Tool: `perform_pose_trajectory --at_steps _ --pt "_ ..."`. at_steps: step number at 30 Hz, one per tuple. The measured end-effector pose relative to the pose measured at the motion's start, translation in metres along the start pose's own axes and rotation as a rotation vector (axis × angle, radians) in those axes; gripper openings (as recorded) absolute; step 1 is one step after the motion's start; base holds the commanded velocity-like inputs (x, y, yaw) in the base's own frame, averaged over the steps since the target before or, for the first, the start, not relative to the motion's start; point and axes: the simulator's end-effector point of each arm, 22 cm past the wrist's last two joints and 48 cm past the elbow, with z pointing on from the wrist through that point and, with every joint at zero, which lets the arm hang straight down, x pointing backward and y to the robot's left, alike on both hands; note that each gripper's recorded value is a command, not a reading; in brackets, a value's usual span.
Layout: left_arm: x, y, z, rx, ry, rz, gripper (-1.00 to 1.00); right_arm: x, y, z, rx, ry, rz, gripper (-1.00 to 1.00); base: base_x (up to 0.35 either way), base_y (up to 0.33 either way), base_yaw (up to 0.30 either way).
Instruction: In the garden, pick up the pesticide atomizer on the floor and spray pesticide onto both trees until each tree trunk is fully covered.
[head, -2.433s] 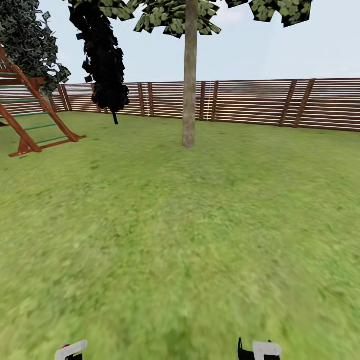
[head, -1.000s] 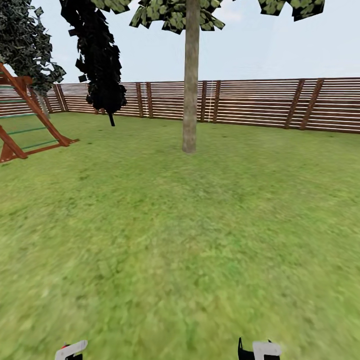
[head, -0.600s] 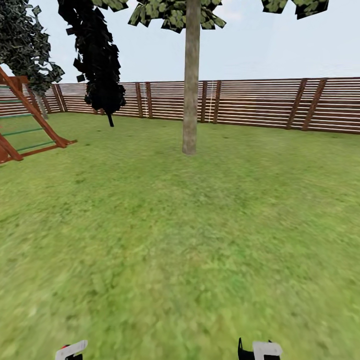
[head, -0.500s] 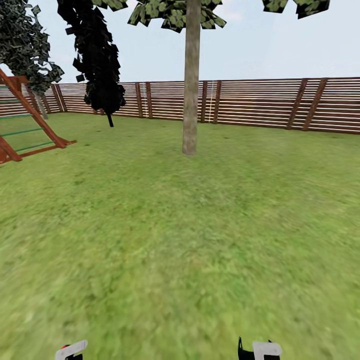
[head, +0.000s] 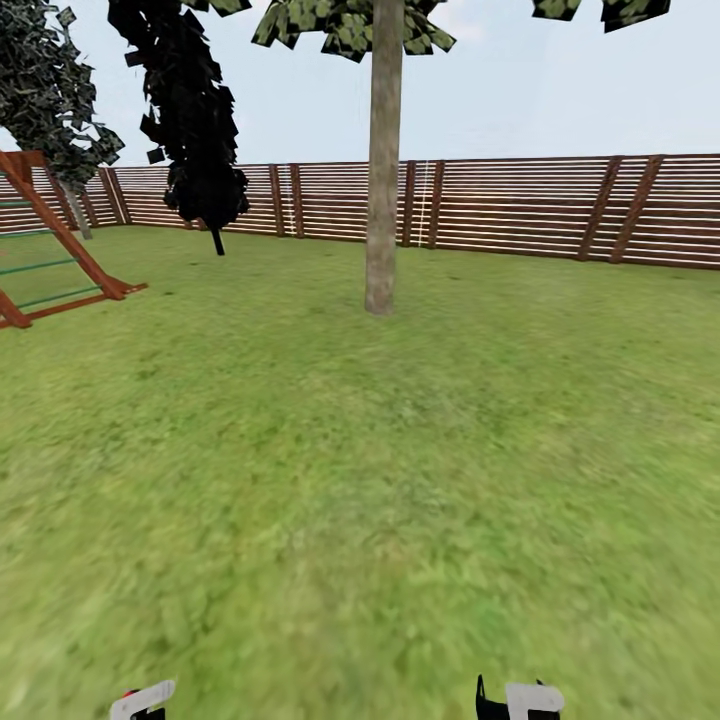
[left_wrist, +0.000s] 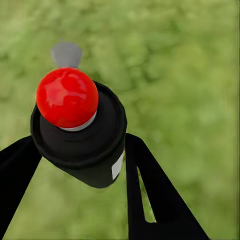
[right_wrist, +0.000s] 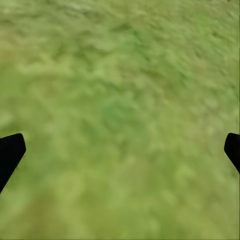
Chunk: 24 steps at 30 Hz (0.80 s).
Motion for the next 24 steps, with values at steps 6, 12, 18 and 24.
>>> perform_pose_trajectory --at_steps 6,12,18,24 --pt "0.0000 0.0000 0.0000 0.000 0.000 0.000 -1.00 0.0000 0.0000 0.0000 0.000 0.000 0.000 1.00 0.338 0.000 0.000" --pt "0.0002 0.0000 -0.0001 0.000 0.000 0.000 -1.00 0.0000 0.0000 0.0000 0.000 0.000 0.000 1.00 0.339 0.000 0.000" --pt "0.0001 0.0000 0.0000 0.000 0.000 0.000 -1.00 0.0001 0.0000 -0.0001 0.000 0.000 0.000 1.00 0.338 0.000 0.000" --pt "0.0000 0.0000 0.0000 0.000 0.000 0.000 -1.00 0.0002 0.0000 -0.0001 0.000 0.000 0.000 1.00 0.339 0.000 0.000"
